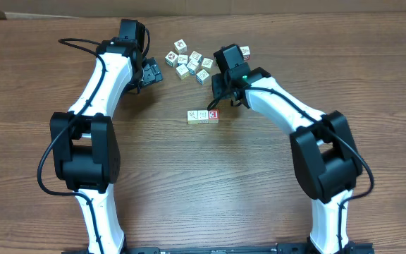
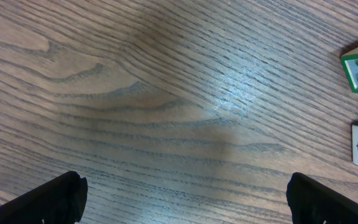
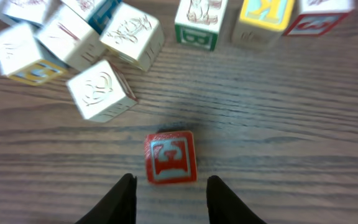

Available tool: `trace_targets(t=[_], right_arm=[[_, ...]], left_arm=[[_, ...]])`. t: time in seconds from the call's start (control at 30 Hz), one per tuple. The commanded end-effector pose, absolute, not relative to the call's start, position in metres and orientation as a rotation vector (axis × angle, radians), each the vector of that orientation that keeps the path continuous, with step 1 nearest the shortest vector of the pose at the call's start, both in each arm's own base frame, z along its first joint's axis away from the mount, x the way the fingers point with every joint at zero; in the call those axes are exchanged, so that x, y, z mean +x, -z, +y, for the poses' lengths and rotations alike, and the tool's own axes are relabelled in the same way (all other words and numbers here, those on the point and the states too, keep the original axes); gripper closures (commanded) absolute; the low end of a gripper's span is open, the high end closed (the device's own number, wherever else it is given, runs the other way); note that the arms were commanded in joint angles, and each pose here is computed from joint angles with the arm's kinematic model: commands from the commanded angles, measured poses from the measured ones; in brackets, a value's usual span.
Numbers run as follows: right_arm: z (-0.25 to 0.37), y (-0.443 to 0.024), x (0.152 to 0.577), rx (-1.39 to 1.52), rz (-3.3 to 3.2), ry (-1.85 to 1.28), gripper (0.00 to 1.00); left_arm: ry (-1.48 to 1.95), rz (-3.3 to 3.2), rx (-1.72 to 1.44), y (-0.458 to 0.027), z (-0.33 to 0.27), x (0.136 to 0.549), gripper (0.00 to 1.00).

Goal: Form a horizontal line

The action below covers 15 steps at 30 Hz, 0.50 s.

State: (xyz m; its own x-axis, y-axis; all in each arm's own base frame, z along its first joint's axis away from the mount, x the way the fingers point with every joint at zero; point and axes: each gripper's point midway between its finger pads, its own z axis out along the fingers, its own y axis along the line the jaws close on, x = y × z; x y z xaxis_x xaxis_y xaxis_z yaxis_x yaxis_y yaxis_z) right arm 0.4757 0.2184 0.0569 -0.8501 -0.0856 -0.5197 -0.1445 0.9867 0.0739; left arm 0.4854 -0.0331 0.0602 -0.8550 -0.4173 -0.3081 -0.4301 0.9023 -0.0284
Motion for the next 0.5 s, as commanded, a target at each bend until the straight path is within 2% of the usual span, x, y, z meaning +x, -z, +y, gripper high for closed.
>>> trace_targets(t=[0.0,0.07,0.47], right_arm=[[0.219,-0.096,0.484,-0.153,2.516,-0.164,0.58],[0.219,-0.093,0.483,-0.154,2.524,-0.160,0.44],[0.223,-0.061,0.495,-0.151,2.529,-0.155,0.43]], left_arm=[[-0.045,2.751,-0.600,-0.065,-0.040,0.490,0.00],[-0.045,2.752,-0.600,-0.065,-0.040,0.490,0.00],[-0.045,2.751,-0.600,-0.065,-0.040,0.490,0.00]])
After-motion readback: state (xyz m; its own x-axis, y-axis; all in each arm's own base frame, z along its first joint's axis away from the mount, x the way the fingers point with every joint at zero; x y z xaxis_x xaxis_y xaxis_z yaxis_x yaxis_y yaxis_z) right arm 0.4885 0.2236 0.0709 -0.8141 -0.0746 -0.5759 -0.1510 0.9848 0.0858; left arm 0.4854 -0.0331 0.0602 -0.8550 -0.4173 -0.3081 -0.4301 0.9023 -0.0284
